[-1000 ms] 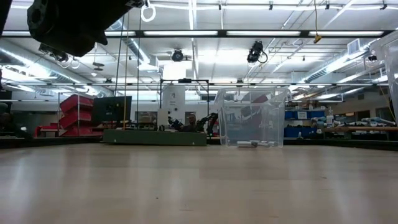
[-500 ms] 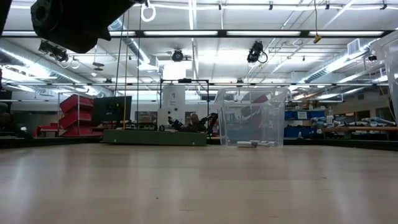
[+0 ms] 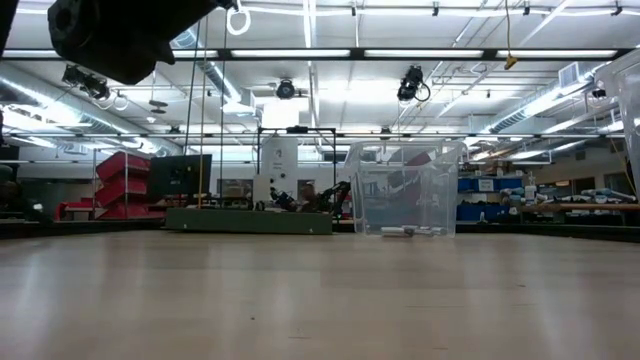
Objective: Sort batteries
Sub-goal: Put the black battery into the bottom transparent bin
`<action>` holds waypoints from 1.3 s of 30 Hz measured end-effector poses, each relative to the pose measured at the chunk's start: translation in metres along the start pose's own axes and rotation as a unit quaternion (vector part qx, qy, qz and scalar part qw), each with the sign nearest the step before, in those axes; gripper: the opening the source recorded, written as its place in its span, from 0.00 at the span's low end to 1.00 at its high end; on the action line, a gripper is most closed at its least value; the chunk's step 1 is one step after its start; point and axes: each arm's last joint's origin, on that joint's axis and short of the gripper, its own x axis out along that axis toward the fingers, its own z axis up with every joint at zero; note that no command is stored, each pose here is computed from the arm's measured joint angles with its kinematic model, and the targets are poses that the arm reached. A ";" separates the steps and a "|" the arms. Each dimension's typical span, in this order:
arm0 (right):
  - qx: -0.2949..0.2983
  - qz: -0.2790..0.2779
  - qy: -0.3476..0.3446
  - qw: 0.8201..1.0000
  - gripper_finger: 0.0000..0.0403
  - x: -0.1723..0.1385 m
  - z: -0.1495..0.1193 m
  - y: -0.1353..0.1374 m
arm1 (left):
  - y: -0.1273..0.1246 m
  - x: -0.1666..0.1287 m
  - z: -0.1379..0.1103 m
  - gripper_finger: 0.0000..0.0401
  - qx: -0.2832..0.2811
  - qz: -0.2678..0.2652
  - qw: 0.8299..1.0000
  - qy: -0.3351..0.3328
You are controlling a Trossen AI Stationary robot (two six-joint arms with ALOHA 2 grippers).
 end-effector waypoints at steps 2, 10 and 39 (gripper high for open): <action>0.006 -0.025 0.011 1.000 0.05 0.000 0.000 0.000 | 0.001 0.000 -0.002 0.40 0.000 0.018 1.000 0.020; 0.112 -0.080 0.116 0.984 0.06 -0.045 0.017 -0.009 | 0.001 -0.015 -0.019 0.52 0.012 0.114 0.984 0.139; 0.533 0.043 0.606 0.588 0.07 -0.152 -0.021 0.073 | 0.000 -0.042 -0.026 0.52 0.038 0.170 0.966 0.192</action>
